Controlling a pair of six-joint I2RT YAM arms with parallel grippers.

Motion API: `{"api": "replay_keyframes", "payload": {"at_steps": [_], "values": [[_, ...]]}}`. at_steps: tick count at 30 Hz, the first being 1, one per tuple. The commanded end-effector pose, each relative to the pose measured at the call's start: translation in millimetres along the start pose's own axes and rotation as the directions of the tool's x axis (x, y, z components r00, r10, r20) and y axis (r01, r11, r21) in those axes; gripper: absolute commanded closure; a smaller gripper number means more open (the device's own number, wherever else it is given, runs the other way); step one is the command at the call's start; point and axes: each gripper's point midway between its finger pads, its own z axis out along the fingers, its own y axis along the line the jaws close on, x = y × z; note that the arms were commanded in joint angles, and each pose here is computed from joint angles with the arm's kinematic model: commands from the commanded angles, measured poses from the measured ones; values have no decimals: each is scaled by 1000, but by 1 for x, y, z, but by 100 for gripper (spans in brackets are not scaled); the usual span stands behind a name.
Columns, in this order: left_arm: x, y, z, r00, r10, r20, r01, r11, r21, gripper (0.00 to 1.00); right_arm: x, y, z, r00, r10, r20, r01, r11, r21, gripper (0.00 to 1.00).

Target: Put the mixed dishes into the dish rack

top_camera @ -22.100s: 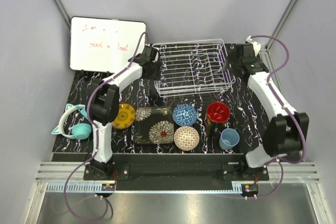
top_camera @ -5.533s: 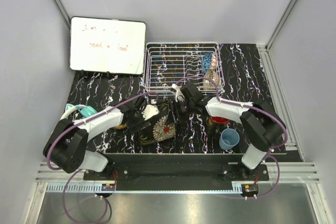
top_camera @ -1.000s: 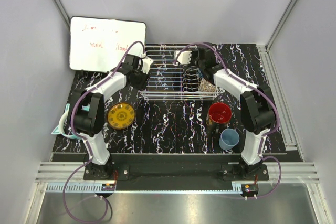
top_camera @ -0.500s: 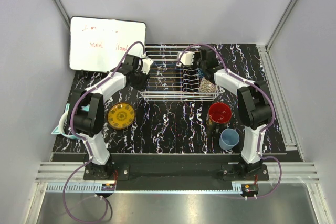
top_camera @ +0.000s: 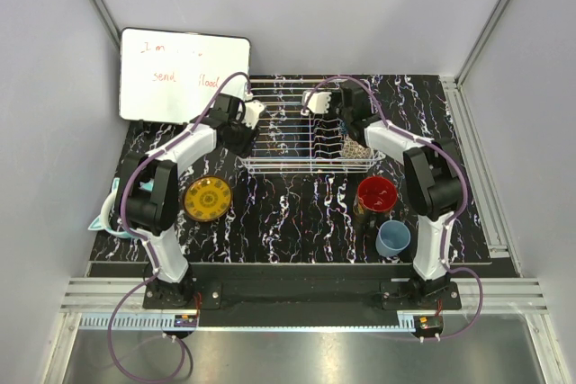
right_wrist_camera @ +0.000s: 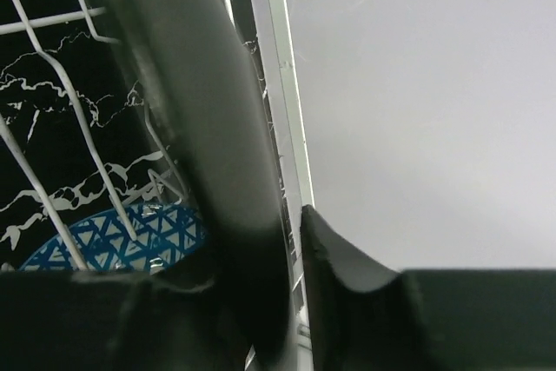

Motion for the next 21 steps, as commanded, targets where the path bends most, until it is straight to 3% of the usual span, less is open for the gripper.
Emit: {"api": "replay_keyframes", "payload": {"at_steps": [1, 4, 8, 11, 16, 21], "values": [[-12, -10, -14, 999, 20, 32, -22, 999, 38, 48, -26, -34, 2, 997, 21, 79, -32, 990, 140, 54], [-8, -11, -11, 1000, 16, 22, -17, 999, 41, 48, -38, -43, 1, 996, 23, 87, -36, 987, 158, 25], [-5, -11, -12, 999, 22, 23, -23, 999, 39, 47, -45, -57, -6, 997, 19, 79, -34, 980, 195, 18], [-4, -11, -14, 999, 26, 25, -26, 999, 34, 47, -49, -72, -16, 998, 5, 60, -19, 972, 235, 0], [-13, -9, -24, 998, 37, 48, -38, 999, 25, 45, -70, -93, -48, 999, 20, 33, -28, 964, 265, 0], [-31, -5, -47, 995, 56, 77, -56, 998, -2, 21, -57, -87, -83, 981, 163, -102, -135, 962, 235, 0]]}}
